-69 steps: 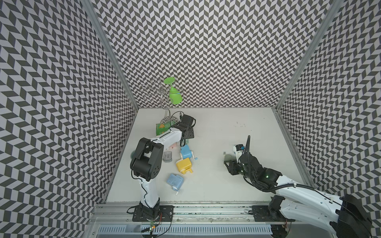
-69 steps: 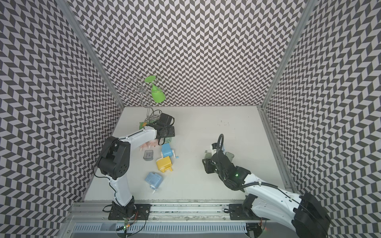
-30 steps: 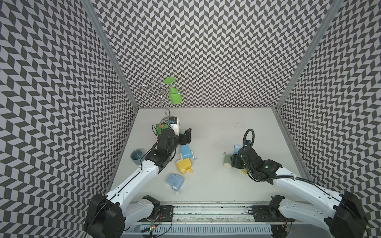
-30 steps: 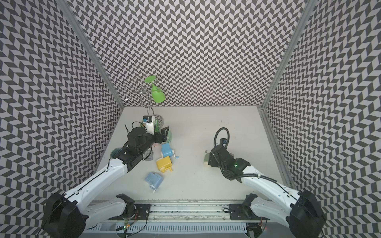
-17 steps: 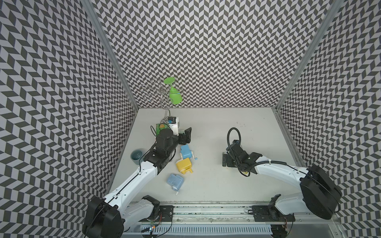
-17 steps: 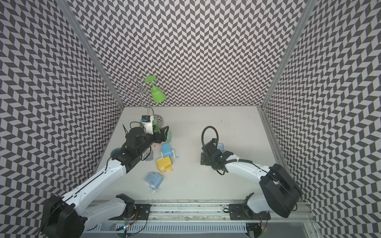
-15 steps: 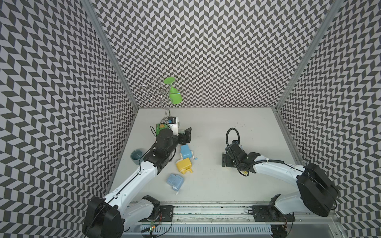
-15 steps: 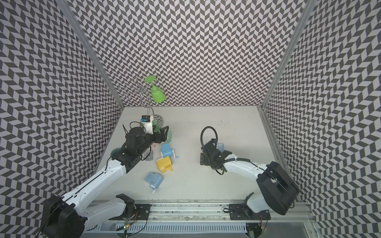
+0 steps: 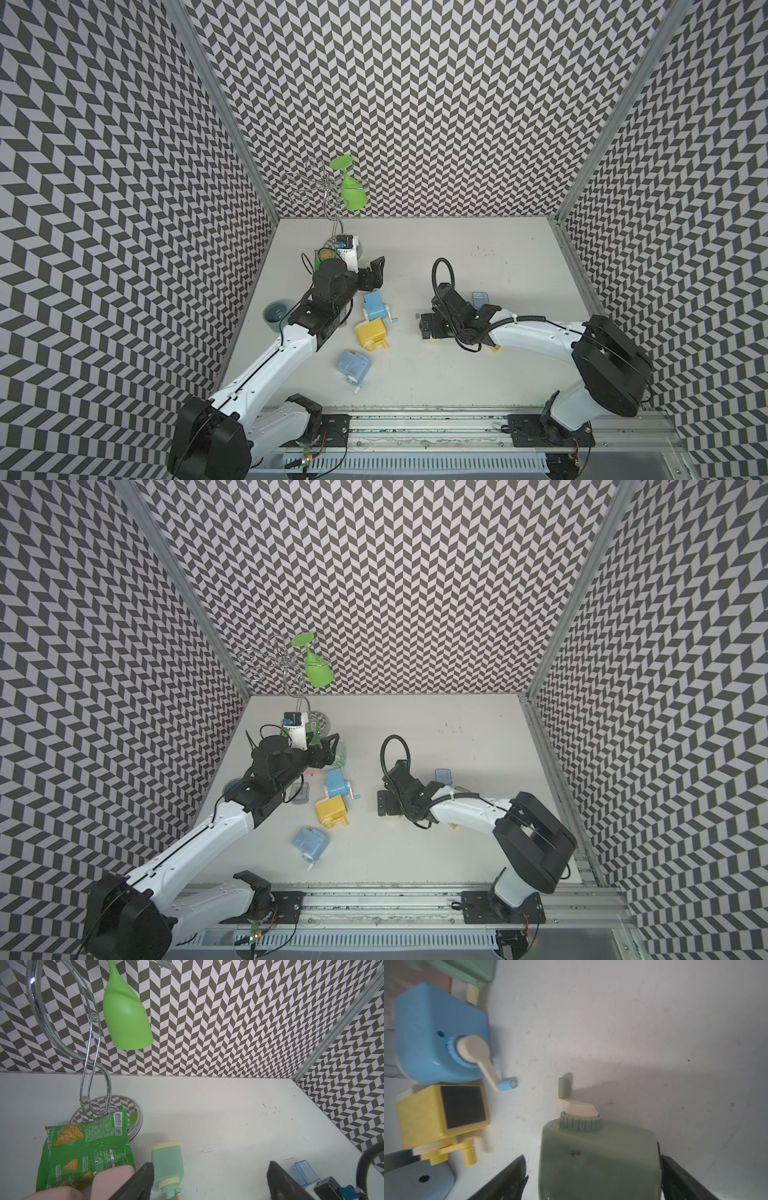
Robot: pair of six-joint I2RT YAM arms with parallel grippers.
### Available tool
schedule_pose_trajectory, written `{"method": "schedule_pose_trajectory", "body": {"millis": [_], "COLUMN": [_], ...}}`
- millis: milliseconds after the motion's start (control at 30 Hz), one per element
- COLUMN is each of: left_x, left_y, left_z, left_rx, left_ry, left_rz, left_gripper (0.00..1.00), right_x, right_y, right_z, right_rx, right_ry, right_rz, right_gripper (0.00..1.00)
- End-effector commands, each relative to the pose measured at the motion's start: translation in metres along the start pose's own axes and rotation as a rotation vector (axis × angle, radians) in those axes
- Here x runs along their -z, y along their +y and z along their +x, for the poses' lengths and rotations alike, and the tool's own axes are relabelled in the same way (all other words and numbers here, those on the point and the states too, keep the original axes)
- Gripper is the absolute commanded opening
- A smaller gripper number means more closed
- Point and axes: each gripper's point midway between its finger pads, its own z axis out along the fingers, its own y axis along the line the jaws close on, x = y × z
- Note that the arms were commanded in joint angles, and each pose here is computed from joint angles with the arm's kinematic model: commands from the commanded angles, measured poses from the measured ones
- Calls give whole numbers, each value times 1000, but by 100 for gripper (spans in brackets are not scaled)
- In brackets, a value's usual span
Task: Put the tray back into the pencil sharpener
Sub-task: Move the pencil sharpener to the center of the board.
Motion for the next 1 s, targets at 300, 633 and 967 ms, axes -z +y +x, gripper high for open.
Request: {"method": "schedule_pose_trajectory", "body": {"millis": [300, 633, 967], "left_x": [0, 0, 0], "left_y": [-3, -3, -3], "left_z": [-13, -13, -13], "left_rx": [6, 6, 2], "left_ry": [-23, -23, -21], "left_rz": [21, 19, 22], "left_gripper": [86, 86, 86], "right_x": [77, 85, 63], "right_y": [-112, -205, -222], "right_z": [-58, -38, -18], "right_rx": [-175, -432, -542], "right_ry": [-294, -302, -218], "right_rz": [244, 320, 270], "right_gripper": [94, 64, 36]}}
